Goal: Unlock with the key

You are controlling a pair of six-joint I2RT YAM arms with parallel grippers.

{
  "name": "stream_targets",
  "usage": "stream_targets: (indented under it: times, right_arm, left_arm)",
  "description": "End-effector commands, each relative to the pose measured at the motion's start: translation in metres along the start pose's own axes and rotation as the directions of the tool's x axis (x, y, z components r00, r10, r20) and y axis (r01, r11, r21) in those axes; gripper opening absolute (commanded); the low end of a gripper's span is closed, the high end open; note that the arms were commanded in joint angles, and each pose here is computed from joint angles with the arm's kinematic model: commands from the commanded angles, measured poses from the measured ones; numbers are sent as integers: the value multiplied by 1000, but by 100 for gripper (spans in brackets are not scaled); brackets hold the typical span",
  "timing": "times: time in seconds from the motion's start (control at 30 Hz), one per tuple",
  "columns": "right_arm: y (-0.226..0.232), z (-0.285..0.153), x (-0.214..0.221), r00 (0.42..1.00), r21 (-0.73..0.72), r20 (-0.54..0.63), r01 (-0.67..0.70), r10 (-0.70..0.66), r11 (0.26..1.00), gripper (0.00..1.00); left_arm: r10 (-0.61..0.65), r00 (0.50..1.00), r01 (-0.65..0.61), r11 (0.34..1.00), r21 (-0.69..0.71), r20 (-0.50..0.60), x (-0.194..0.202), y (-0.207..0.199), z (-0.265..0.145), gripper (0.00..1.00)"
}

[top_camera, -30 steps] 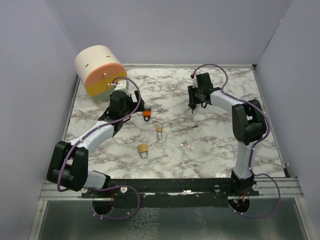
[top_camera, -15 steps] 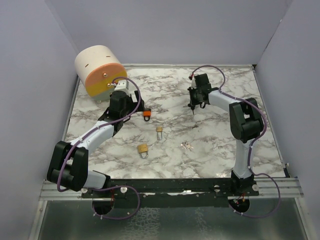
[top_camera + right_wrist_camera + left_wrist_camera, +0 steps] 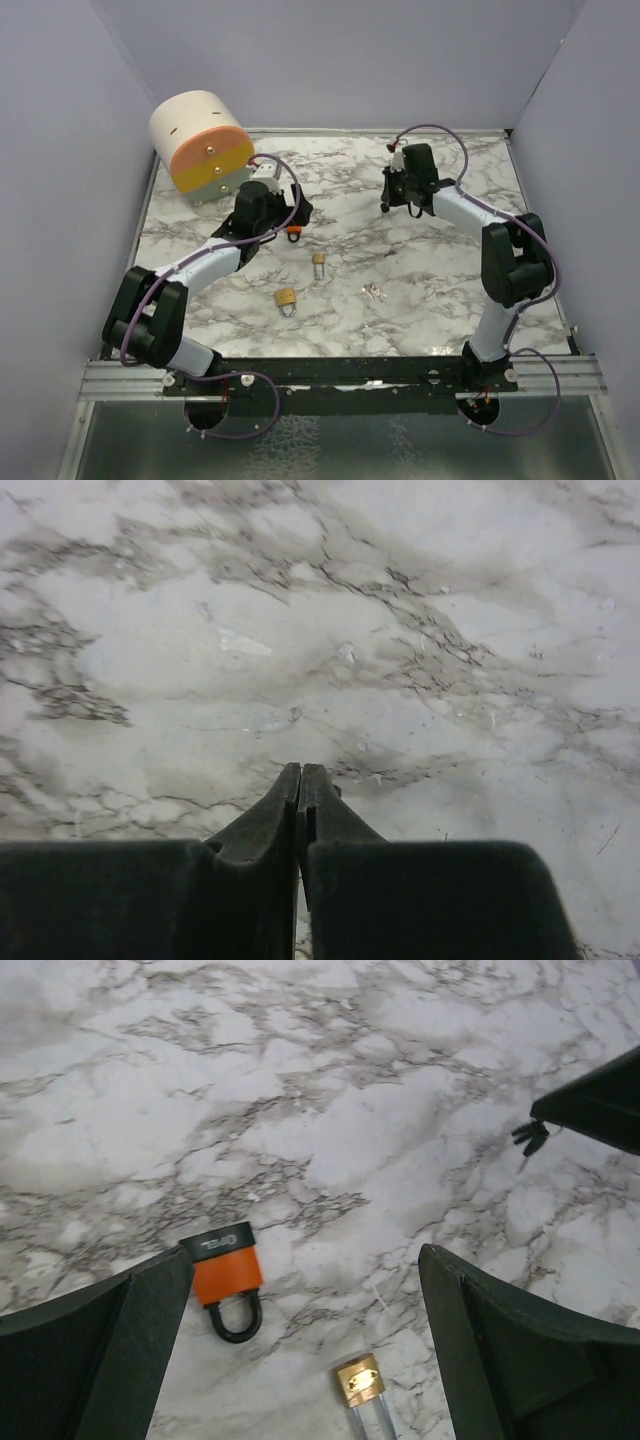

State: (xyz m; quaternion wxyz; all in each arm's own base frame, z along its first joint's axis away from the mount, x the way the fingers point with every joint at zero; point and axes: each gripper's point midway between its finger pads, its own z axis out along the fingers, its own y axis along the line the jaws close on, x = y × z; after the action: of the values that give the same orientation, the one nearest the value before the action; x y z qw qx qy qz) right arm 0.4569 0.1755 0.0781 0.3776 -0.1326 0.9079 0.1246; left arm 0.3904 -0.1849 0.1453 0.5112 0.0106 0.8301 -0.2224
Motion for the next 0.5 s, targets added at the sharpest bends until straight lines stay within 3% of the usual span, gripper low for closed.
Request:
stream_targets:
  times: [0.0, 0.47]
  right_arm:
    - [27, -31, -47, 987, -125, 156, -5, 25, 992, 1]
    - [67, -78, -67, 965, -315, 260, 81, 4, 946, 1]
  left_arm:
    - [-8, 999, -3, 977, 214, 50, -18, -55, 12, 99]
    - [44, 997, -69, 908, 414, 71, 5, -106, 47, 93]
